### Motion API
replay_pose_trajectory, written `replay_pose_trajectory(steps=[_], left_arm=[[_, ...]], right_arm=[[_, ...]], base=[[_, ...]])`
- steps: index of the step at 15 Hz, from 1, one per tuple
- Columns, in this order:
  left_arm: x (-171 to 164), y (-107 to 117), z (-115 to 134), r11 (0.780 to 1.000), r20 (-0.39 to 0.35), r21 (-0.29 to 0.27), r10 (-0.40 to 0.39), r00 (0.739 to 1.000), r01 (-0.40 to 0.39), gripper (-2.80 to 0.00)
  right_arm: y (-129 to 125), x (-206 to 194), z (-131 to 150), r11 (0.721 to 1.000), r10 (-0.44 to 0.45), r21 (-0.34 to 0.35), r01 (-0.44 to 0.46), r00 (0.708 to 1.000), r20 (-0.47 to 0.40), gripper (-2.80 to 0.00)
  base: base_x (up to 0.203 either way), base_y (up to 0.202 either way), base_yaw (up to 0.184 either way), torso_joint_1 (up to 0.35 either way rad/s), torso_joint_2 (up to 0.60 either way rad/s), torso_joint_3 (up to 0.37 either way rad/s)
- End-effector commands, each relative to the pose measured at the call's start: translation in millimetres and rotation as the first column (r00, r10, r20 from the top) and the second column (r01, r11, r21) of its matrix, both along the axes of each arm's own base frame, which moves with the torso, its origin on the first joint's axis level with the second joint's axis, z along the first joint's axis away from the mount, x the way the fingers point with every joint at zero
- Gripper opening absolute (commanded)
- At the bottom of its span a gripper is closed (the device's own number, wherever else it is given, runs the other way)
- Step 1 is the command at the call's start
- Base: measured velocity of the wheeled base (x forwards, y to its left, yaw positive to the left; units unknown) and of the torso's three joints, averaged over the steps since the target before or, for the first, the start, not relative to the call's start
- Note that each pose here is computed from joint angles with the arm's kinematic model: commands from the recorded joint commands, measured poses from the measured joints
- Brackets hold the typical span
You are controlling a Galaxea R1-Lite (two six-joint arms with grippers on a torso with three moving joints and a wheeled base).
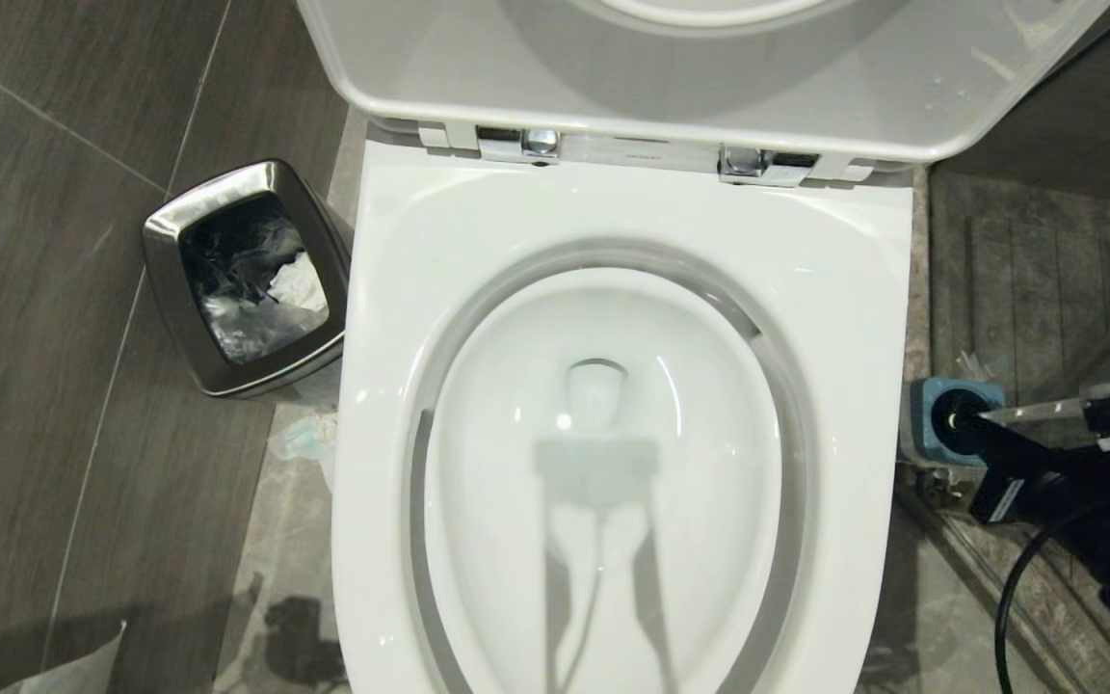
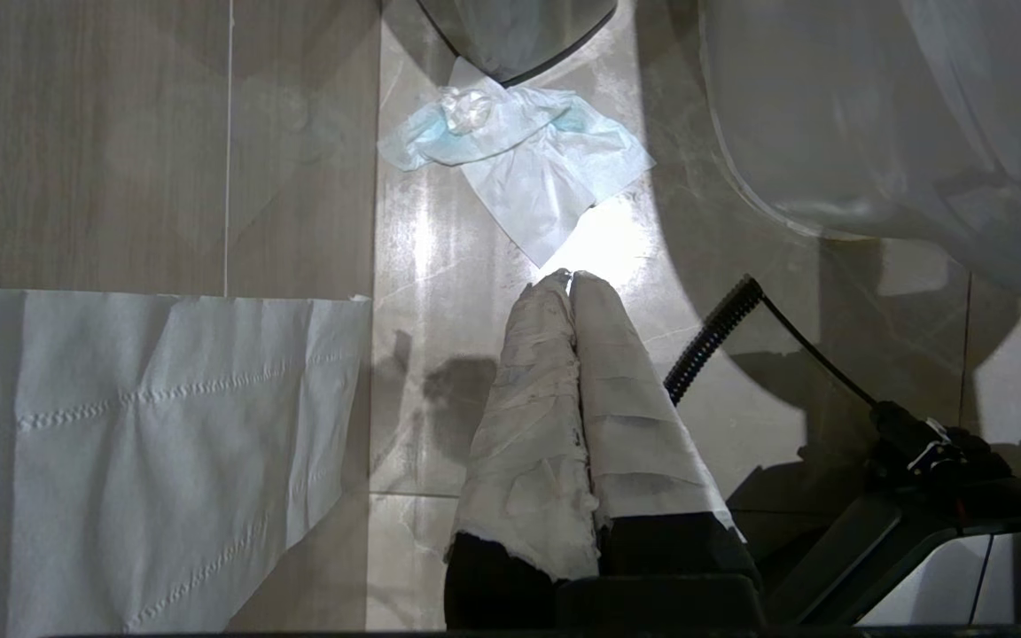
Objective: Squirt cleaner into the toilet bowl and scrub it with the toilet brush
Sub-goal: Pour in the cleaning agent
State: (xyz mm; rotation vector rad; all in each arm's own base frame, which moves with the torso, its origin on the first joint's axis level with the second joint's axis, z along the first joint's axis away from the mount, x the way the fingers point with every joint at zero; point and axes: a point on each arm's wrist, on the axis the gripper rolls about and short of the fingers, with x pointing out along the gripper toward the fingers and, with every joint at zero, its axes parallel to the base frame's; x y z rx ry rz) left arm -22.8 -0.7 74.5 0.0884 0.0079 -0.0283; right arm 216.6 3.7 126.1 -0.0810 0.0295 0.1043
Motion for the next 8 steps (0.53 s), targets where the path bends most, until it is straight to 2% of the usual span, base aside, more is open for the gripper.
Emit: replay_pose_trajectory(steps=[1, 3, 5, 8], left_arm=[[0.2, 0.0, -0.4, 1.000, -0.003, 0.000, 0.000, 1.000, 0.000, -2.80], [0.1, 0.0, -0.4, 1.000, -0.002, 0.000, 0.000, 1.000, 0.000, -2.80], [0.2, 0.0, -0.4, 1.000, -0.003, 0.000, 0.000, 1.000, 0.000, -2.80], [0.2, 0.0, -0.4, 1.000, -0.003, 0.000, 0.000, 1.000, 0.000, -2.80]], right_arm=[[0.1, 2.0, -13.0, 1.000, 0.001, 0.002, -0.001, 0.998, -0.057, -2.80], [-3.5, 0.1, -19.3, 0.999, -0.014, 0.035, 0.017, 0.996, -0.089, -2.80], [-7.0, -0.7, -18.6, 0.993, -0.027, 0.109, 0.037, 0.995, -0.095, -2.80], [-8.9, 1.8, -15.2, 0.992, -0.043, 0.119, 0.052, 0.996, -0.076, -2.80]], base=[[0.000, 0.000, 0.000, 0.000, 0.00, 0.000], [0.000, 0.000, 0.000, 0.000, 0.00, 0.000], [0.000, 0.000, 0.000, 0.000, 0.00, 0.000], [0.000, 0.000, 0.000, 0.000, 0.00, 0.000]])
